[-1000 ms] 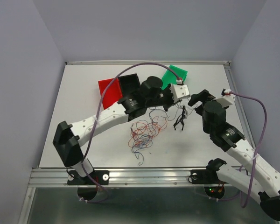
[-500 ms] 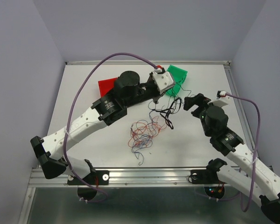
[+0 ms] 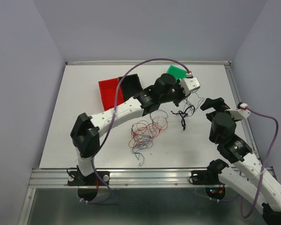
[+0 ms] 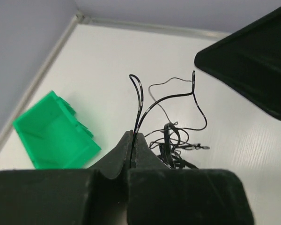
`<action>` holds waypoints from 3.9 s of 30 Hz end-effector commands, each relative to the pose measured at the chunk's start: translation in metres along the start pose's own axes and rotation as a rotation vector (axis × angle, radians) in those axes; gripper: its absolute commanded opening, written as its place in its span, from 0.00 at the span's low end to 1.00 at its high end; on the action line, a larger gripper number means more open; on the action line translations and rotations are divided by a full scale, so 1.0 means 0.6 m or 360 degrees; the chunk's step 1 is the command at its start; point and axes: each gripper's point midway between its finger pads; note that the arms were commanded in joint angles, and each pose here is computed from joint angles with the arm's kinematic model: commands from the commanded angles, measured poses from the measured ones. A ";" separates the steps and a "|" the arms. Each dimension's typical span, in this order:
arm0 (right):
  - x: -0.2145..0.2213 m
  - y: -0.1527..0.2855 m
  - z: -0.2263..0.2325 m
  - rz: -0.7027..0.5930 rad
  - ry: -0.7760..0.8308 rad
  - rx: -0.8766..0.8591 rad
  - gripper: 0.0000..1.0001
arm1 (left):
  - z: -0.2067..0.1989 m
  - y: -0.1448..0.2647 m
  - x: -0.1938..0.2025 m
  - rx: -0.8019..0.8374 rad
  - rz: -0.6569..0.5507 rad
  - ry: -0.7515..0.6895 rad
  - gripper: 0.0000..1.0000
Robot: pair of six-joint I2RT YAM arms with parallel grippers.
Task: Untangle the cables
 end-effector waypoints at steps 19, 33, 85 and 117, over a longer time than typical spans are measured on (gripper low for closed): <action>0.101 -0.011 0.087 0.0420 0.0336 -0.0286 0.96 | 0.008 0.135 0.233 -0.0231 0.0723 -0.0169 0.79; 0.279 0.016 0.141 0.1074 0.0606 -0.0676 0.88 | 0.045 0.224 0.379 -0.0255 0.0914 0.0065 0.78; 0.366 0.113 0.215 0.1402 0.0349 -0.1461 0.86 | 0.080 0.332 0.076 -0.0227 0.0323 -0.0028 0.00; 0.468 0.212 0.249 0.1398 0.0538 -0.1810 0.84 | 0.194 0.689 -0.533 -0.1065 -0.1169 -0.0116 0.00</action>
Point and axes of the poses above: each gripper's point midway between its finger pads, its own y axis back along the fingers, its own z axis along the line the jaws close on, x = y × z, and after that the axes turned 6 degrees about -y, right-handed
